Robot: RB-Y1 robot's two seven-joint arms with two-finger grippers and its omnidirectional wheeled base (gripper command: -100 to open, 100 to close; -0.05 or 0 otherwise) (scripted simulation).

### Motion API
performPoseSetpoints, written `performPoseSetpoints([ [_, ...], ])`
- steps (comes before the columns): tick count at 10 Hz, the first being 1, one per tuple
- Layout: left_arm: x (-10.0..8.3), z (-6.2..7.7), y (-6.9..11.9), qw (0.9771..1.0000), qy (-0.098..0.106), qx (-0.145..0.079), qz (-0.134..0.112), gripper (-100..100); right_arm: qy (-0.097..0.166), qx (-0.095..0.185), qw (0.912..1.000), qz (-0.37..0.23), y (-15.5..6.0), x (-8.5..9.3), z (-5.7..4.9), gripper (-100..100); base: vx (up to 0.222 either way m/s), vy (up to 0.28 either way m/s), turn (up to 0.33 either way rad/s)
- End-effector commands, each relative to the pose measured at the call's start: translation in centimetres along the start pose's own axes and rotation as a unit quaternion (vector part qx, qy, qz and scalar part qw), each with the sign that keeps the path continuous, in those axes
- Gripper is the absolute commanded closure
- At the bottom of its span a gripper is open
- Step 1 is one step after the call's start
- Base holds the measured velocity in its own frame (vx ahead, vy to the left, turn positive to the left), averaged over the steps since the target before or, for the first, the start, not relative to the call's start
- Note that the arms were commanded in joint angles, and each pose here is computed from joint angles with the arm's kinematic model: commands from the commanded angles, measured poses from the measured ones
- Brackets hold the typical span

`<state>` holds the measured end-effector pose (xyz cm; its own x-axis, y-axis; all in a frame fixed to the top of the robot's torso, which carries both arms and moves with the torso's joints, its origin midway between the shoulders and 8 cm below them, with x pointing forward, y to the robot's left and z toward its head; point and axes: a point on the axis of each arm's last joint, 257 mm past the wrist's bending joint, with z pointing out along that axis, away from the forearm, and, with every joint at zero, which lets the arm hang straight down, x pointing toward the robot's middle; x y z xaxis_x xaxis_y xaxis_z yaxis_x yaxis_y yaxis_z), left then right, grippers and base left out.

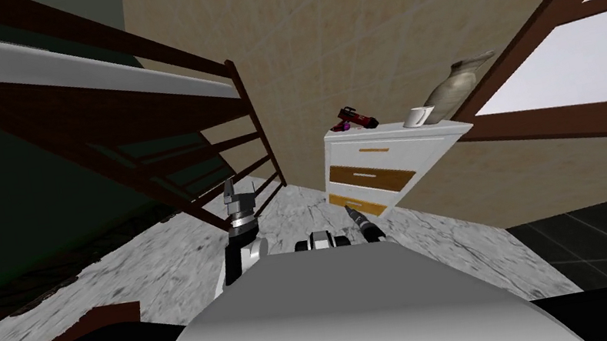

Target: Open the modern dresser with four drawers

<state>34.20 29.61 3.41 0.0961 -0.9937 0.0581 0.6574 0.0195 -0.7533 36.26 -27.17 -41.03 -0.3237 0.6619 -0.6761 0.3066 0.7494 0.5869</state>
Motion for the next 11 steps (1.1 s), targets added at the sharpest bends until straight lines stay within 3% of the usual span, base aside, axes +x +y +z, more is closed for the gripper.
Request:
performPoseSetpoints([
  [1,0.0,0.0,0.0,1.0000,0.000,0.000,0.000,0,0.018,0.053,0.9978,-0.036,-3.6,1.5,-0.2,-100,0.032,-0.008,0.175],
  [3,0.0,0.0,0.0,1.0000,0.000,0.000,0.000,0,0.033,0.098,0.9921,-0.071,-6.9,2.7,-0.5,-100,0.044,-0.014,0.211],
  [6,0.0,0.0,0.0,1.0000,0.000,0.000,0.000,0,0.061,0.168,0.9746,-0.135,-12.6,4.5,-1.6,-100,0.046,-0.007,0.242],
  [8,0.0,0.0,0.0,1.0000,0.000,0.000,0.000,0,0.060,0.189,0.9694,-0.145,-13.6,4.3,-2.0,-100,0.028,-0.011,0.047],
  [9,0.0,0.0,0.0,1.0000,0.000,0.000,0.000,0,0.069,0.218,0.9573,-0.177,-15.9,4.5,-2.7,-100,0.027,-0.004,0.263],
  [10,0.0,0.0,0.0,1.0000,0.000,0.000,0.000,0,0.071,0.232,0.9526,-0.183,-16.9,4.6,-3.2,-100,0.033,-0.012,0.187],
  [11,0.0,0.0,0.0,1.0000,0.000,0.000,0.000,0,0.071,0.232,0.9526,-0.183,-16.9,4.6,-3.2,-100,0.016,-0.008,-0.019],
])
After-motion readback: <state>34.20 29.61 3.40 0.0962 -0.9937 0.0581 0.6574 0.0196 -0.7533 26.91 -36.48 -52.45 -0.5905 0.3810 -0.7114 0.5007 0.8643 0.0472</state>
